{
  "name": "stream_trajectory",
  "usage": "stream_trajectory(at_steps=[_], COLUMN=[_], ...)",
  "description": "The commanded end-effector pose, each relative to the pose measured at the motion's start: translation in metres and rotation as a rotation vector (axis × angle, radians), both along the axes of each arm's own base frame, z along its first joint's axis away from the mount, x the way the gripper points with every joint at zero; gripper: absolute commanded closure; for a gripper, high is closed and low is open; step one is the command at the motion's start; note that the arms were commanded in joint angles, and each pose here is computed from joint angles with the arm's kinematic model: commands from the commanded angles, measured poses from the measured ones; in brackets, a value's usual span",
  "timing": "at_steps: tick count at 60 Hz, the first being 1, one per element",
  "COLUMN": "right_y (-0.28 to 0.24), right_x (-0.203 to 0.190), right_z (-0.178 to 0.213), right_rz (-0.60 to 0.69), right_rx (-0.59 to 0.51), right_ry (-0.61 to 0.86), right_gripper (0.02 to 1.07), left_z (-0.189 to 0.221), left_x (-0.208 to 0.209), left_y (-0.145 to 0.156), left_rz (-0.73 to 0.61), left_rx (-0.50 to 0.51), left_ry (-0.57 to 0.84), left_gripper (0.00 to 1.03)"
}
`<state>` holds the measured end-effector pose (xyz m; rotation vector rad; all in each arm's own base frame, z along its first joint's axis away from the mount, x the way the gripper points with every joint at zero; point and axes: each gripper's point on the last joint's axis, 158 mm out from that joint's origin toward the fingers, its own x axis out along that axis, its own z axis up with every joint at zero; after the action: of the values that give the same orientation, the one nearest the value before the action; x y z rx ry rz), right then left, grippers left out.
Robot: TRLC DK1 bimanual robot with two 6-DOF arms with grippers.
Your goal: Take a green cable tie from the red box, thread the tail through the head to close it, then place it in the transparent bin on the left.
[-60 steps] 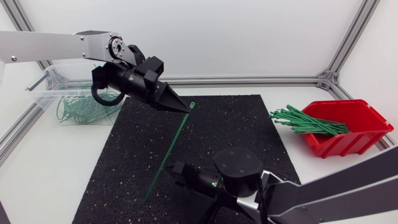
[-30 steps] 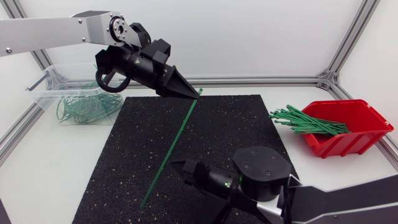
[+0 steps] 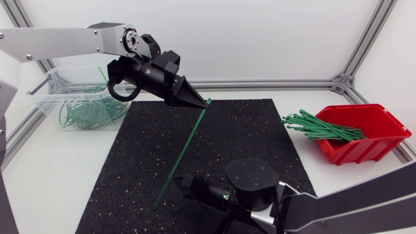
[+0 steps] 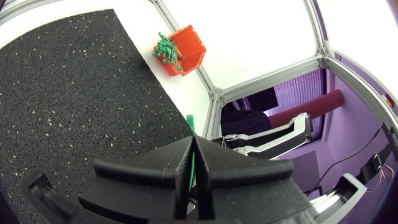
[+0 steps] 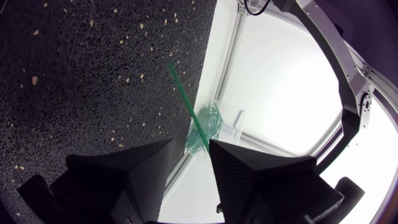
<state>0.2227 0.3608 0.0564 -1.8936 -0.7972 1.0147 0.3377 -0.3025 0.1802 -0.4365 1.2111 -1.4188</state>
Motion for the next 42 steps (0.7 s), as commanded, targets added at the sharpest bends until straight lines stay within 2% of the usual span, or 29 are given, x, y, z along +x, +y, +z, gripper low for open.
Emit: stream_trajectory(at_steps=[1,42], right_y=[0.009,0.040], right_x=[0.002,-0.011], right_z=[0.003,-0.019], right_rz=[0.019,0.082], right_rx=[0.000,-0.027], right_ry=[-0.031,-0.003], right_gripper=[0.60,0.61], left_z=[-0.002,-0.007], left_x=[0.007,0.017], left_y=[-0.001,-0.001], left_rz=[0.009,0.017], left_rx=[0.000,-0.001], left_ry=[0.014,0.011], left_gripper=[1.00,1.00])
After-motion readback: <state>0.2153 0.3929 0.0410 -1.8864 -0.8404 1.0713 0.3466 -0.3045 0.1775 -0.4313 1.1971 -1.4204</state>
